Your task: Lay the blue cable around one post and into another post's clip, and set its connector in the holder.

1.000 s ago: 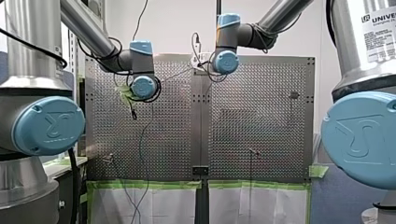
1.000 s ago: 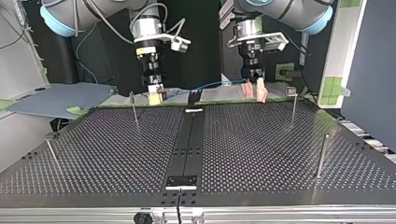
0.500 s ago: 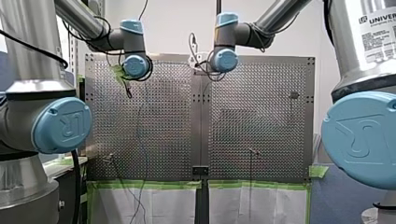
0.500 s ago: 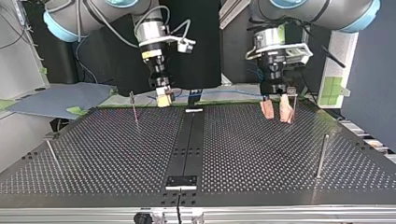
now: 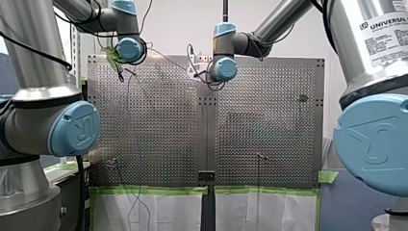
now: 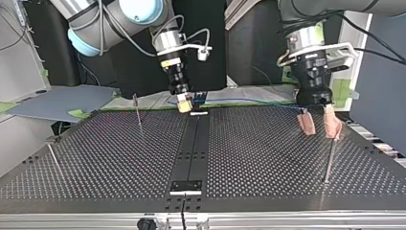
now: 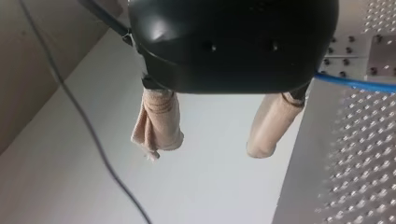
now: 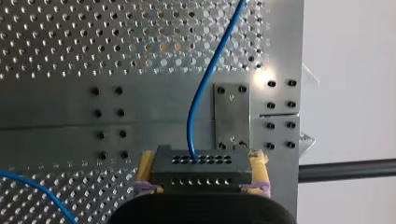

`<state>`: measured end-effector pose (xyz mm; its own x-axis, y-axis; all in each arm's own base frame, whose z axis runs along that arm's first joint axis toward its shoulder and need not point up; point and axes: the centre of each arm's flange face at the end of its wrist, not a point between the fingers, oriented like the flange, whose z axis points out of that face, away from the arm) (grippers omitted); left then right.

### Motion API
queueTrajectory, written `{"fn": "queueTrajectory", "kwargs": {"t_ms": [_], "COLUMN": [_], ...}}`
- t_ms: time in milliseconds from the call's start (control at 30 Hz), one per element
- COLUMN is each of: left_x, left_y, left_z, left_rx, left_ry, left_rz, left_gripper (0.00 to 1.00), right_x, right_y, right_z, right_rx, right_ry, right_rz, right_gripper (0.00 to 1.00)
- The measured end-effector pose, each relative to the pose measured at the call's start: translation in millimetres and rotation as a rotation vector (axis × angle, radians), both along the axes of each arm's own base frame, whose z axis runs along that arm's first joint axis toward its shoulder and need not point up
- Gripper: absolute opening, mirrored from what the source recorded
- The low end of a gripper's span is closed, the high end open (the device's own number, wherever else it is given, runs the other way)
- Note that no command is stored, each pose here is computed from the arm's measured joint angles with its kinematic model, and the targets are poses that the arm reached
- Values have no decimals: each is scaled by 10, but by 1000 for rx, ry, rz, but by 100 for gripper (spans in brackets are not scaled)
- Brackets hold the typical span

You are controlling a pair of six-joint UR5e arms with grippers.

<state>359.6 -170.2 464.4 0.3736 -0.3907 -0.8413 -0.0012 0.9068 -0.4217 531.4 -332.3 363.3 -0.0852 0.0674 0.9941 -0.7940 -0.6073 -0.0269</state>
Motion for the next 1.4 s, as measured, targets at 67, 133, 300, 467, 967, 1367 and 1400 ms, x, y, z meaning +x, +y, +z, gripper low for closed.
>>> {"fn": "queueTrajectory", "kwargs": {"t_ms": [67, 133, 300, 467, 967, 1367, 1400], "left_x": [-4, 6, 74, 239, 502, 654, 683], "left_y": [49, 102, 230, 356, 763, 1175, 1215], "left_z": [22, 26, -26, -143, 32, -43, -46], "left_rx": [5, 9, 21, 32, -23, -45, -49], "left_ry": [4, 15, 59, 126, 191, 235, 232], "left_rz": [5, 7, 8, 7, -8, 40, 42], "left_gripper": [100, 100, 100, 100, 100, 100, 100], "right_x": [44, 77, 156, 217, 313, 496, 509], "right_y": [-8, -20, -49, -70, -76, -129, -129], "right_z": [57, 127, 336, 508, 595, 439, 451], "right_rx": [-8, -18, -46, -73, -100, -87, -90], "right_ry": [-8, -19, -50, -80, -107, -87, -89], "right_rz": [4, 6, 9, 14, 34, 51, 52], "right_gripper": [0, 0, 0, 0, 0, 0, 0]}}
